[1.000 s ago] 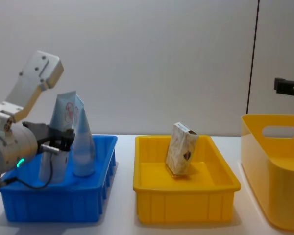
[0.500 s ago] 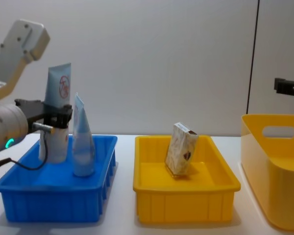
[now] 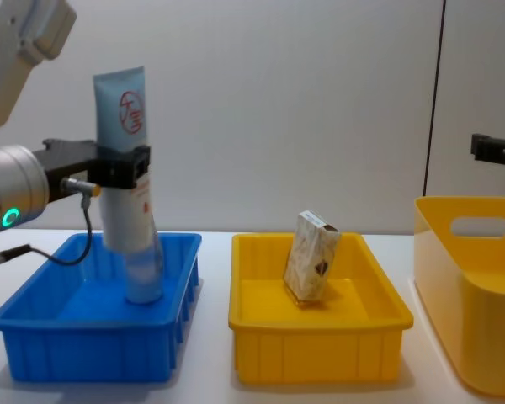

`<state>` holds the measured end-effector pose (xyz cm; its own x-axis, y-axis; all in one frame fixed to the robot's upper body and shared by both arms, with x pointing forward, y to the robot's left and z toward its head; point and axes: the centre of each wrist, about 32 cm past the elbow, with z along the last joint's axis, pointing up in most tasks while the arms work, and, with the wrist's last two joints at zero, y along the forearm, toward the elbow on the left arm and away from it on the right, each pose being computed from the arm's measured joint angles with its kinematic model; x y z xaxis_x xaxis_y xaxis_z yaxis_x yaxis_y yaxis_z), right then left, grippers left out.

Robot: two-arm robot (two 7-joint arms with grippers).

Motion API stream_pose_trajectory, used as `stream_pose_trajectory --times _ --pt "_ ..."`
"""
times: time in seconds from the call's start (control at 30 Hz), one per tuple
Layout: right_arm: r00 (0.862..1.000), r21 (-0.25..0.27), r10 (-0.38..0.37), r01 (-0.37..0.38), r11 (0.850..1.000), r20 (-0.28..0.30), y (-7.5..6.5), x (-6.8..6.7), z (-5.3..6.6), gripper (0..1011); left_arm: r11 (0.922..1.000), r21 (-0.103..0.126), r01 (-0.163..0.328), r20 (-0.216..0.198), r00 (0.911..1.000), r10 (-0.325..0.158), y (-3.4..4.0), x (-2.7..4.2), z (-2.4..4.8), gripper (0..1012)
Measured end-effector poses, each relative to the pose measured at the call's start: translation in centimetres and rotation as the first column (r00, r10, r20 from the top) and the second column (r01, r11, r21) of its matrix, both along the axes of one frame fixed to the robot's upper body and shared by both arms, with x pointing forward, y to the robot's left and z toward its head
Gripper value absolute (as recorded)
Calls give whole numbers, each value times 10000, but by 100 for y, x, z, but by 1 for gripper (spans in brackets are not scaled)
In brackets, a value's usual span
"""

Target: Bimanual collaborative sorting of washing and personal care products

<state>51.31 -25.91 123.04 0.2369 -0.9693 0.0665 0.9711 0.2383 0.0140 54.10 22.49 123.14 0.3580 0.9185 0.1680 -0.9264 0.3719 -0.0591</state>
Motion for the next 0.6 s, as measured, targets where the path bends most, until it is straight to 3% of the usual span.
stream_pose_trajectory --times 0.23,0.37,0.6 --pt "10000 0 1 -1 10000 0 0 0 0 1002 9944 -430 965 206 9952 -957 -54 2 75 286" --pt "10000 0 0 0 10000 1 0 0 0 1002 9865 -636 1512 329 9882 -1494 -140 21 126 286" --pt "10000 0 0 0 10000 0 0 0 0 1002 9629 -925 2534 582 9668 -2488 -382 100 226 286"
